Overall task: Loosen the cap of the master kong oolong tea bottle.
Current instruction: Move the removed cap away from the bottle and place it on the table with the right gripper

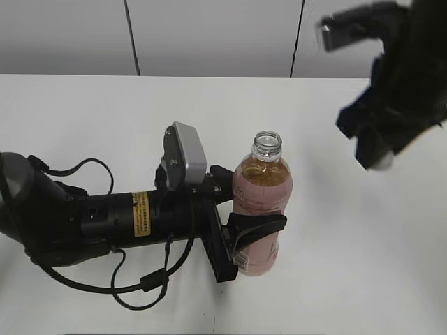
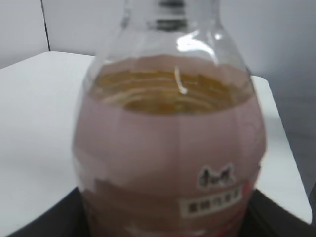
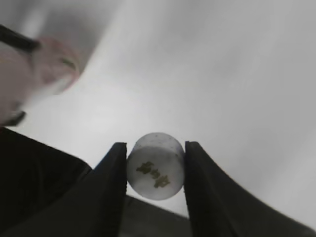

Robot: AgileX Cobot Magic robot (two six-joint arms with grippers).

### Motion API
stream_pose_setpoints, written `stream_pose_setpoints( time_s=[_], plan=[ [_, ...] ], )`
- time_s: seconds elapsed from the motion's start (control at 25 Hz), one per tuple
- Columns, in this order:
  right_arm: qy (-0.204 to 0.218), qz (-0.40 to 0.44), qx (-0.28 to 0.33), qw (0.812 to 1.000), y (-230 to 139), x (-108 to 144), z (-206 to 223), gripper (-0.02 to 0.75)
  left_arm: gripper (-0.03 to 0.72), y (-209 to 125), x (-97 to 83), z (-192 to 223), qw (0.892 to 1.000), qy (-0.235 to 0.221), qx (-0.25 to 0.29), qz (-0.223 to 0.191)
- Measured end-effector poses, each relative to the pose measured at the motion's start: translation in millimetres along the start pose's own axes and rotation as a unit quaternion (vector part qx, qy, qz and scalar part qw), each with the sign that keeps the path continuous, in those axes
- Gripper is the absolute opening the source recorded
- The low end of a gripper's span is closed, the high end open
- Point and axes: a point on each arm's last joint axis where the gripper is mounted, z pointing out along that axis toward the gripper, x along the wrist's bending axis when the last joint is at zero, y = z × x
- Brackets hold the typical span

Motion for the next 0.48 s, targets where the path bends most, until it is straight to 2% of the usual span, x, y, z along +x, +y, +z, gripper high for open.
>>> stream_pose_setpoints(
  time_s=[0.08,0.16,0.32,0.48],
  plan=[
    [0.014,0.054,0.046,0.997,-20,-18,27,0.269,0.389,0,-0.2,0,1.0,-0.001,0.0,0.0],
    [0.015,0.096,0.053,0.994,-34,-30,48,0.269,0.389,0,-0.2,0,1.0,-0.001,0.0,0.0],
    [0.017,0.143,0.024,0.989,-43,-33,88,0.269,0.389,0,-0.2,0,1.0,-0.001,0.0,0.0],
    [0.029,0.169,0.044,0.984,-43,-31,124,0.269,0.389,0,-0.7,0,1.0,-0.004,0.0,0.002]
  ],
)
